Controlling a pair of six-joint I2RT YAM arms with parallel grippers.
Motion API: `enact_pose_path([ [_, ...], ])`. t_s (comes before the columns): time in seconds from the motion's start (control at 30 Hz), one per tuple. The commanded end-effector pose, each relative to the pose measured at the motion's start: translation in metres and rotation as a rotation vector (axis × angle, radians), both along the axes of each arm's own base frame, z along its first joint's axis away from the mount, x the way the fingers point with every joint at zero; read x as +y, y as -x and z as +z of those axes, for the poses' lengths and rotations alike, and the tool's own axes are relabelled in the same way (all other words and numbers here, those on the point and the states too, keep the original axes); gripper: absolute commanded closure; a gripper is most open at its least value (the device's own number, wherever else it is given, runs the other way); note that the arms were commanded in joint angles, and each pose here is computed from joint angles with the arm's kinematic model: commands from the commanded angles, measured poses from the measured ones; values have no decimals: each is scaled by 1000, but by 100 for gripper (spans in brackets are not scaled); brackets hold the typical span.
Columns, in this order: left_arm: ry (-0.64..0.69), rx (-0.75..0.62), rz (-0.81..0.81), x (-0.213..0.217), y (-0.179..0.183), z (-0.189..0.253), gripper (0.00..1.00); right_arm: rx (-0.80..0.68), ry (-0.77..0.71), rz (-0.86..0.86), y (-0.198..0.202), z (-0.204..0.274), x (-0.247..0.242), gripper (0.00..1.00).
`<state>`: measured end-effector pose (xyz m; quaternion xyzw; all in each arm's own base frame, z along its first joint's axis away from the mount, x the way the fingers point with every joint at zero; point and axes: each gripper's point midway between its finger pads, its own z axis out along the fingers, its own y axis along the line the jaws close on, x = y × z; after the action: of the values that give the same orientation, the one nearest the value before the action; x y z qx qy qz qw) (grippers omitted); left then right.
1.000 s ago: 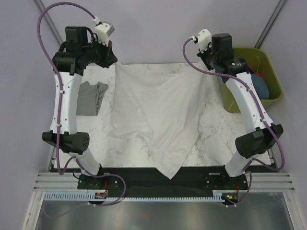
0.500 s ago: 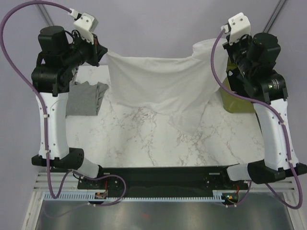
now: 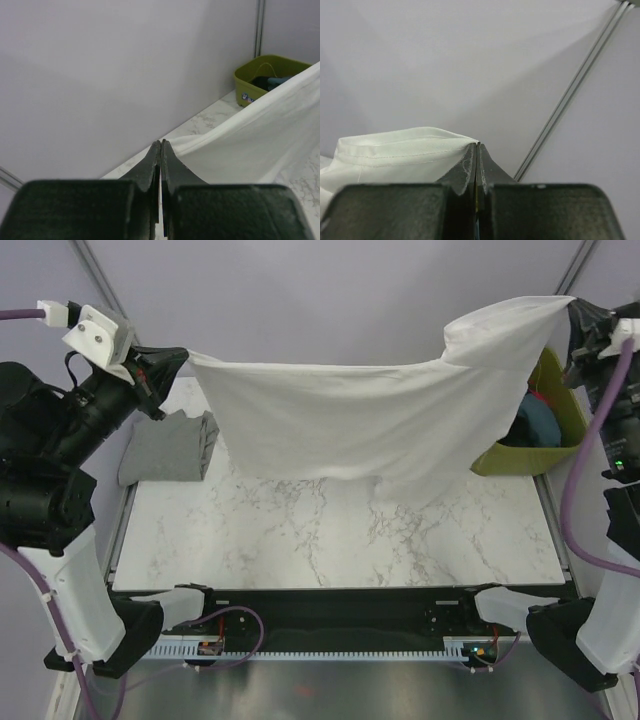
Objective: Fold and stack the t-shirts
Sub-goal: Flatten the tshirt out
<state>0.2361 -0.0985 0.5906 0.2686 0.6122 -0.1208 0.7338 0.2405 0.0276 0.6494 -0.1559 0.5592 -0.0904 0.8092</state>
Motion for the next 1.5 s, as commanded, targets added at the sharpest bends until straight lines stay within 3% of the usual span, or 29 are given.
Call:
enact_pose_path([
  [0.0,9,-71,-14,-1,8,20,98,-72,-41,-16,26,22,-10,100],
  [0.2,-8,-14,18,2,-13,1,98,-33,16,9,10,8,0,100],
  [0.33,-60,140,23,-1,-52,-58,98,8,58,38,-20,-18,13,100],
  [0.53,-149,370,30,-3,-110,-173,98,209,125,131,-113,-121,51,100],
  [0.7,-203,489,32,-4,-161,-251,98,440,179,157,-197,-241,71,100],
  [0.87,-225,632,57,5,-227,-335,98,578,202,112,-271,-329,63,100],
  [0.9,-234,654,63,7,-240,-350,98,651,208,101,-293,-368,62,100],
  [0.93,-239,643,73,8,-255,-349,98,682,192,85,-306,-384,59,100],
  [0.97,-251,716,79,11,-271,-385,98,717,183,67,-331,-407,53,100],
  [1.03,-260,698,76,9,-296,-385,98,692,164,18,-363,-405,45,100],
  [1.07,-258,715,84,9,-307,-395,98,747,154,-1,-381,-443,39,100],
  [1.13,-242,753,96,7,-333,-413,98,753,163,-24,-401,-458,36,100],
  [1.17,-239,758,106,8,-342,-417,98,700,158,-50,-417,-439,33,100],
  [1.23,-228,753,120,8,-363,-425,98,735,168,-60,-434,-473,32,100],
  [1.37,-214,710,144,9,-384,-423,98,653,144,-117,-462,-459,22,100],
  [1.47,-170,609,190,12,-400,-387,98,551,85,-169,-472,-424,7,100],
])
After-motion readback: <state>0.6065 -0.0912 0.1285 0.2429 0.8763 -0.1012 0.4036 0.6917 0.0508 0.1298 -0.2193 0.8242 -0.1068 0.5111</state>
